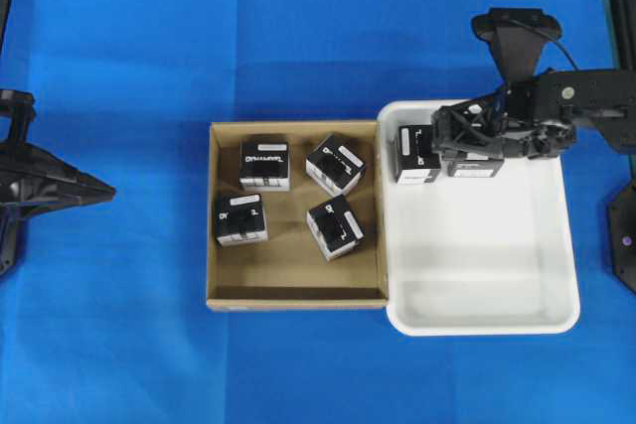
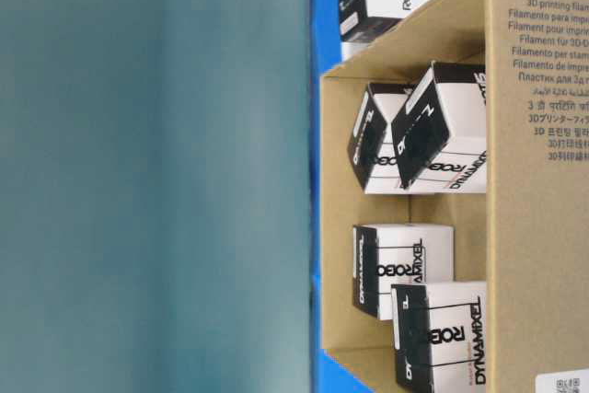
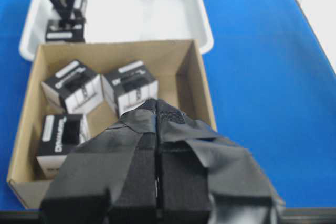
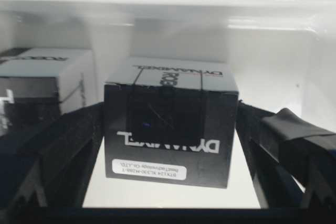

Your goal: Pick a box that is randomly placed inside the cardboard box.

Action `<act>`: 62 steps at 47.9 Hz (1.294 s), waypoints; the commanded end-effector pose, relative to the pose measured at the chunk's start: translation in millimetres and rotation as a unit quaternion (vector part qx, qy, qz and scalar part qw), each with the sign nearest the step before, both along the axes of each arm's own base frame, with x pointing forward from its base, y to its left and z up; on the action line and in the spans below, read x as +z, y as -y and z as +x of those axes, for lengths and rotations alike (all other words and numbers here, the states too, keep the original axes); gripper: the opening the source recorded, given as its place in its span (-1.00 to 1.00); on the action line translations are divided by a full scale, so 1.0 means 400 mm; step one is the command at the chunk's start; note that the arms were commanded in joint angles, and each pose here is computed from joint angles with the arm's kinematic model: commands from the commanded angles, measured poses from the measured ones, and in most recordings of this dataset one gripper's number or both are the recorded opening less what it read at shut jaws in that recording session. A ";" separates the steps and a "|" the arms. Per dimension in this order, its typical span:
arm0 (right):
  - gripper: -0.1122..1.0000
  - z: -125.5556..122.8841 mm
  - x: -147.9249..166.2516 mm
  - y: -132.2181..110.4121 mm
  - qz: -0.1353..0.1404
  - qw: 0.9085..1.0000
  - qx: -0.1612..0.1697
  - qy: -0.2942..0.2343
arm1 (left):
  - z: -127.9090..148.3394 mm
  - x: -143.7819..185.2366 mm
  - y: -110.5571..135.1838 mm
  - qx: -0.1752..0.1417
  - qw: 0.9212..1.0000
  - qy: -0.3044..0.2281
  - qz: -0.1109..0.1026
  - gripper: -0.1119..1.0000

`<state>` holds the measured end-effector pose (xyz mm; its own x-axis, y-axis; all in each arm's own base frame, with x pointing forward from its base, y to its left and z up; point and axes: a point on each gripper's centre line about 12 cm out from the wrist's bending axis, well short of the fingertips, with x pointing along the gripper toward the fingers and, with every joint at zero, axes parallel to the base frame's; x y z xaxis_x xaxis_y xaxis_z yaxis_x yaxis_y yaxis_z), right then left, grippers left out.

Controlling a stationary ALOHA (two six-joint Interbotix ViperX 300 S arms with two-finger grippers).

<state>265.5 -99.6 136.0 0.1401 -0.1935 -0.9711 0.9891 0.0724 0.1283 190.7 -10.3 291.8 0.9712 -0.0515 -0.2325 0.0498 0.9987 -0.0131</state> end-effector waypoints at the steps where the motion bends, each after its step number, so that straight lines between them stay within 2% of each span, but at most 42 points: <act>1: 0.99 0.014 0.046 0.014 -0.026 0.999 0.012 0.020 | 0.005 0.010 0.001 -0.001 1.000 0.004 0.001 -0.93; 12: 0.98 0.019 0.175 0.032 -0.091 0.994 0.039 0.049 | 0.005 0.008 0.000 0.000 1.000 0.003 0.001 -0.93; 17: 0.98 0.036 0.228 0.018 -0.122 0.986 0.081 0.079 | 0.005 0.010 0.001 -0.001 1.000 0.004 0.001 -0.93; 22: 0.98 0.064 0.277 -0.011 -0.150 0.971 0.141 0.118 | 0.000 0.019 0.001 -0.002 1.000 0.013 0.004 -0.93; 25: 0.98 0.085 0.306 -0.038 -0.168 0.956 0.189 0.146 | -0.005 0.026 0.001 -0.002 1.000 0.018 0.004 -0.93; 31: 0.97 0.117 0.337 -0.076 -0.196 0.926 0.263 0.185 | -0.012 0.030 0.001 -0.002 1.000 0.018 0.004 -0.93; 37: 0.95 0.145 0.355 -0.107 -0.231 0.886 0.339 0.215 | -0.014 0.032 0.000 -0.001 1.000 0.018 0.001 -0.93; 44: 0.92 0.174 0.388 -0.135 -0.279 0.827 0.412 0.261 | -0.016 0.037 0.000 -0.001 1.000 0.022 0.000 -0.93; 46: 0.92 0.182 0.401 -0.144 -0.293 0.808 0.429 0.278 | -0.016 0.038 -0.002 0.001 1.000 0.023 0.000 -0.93; 47: 0.92 0.187 0.409 -0.152 -0.302 0.795 0.440 0.290 | -0.016 0.038 -0.003 0.002 1.000 0.023 0.000 -0.93; 53: 0.92 0.196 0.436 -0.183 -0.331 0.746 0.471 0.334 | -0.018 0.040 -0.008 0.007 1.000 0.023 0.000 -0.93; 57: 0.92 0.192 0.444 -0.199 -0.341 0.727 0.482 0.351 | -0.020 0.041 -0.013 0.013 1.000 0.025 0.001 -0.93; 62: 0.92 0.177 0.448 -0.217 -0.344 0.714 0.491 0.361 | -0.020 0.042 -0.017 0.017 1.000 0.025 0.001 -0.93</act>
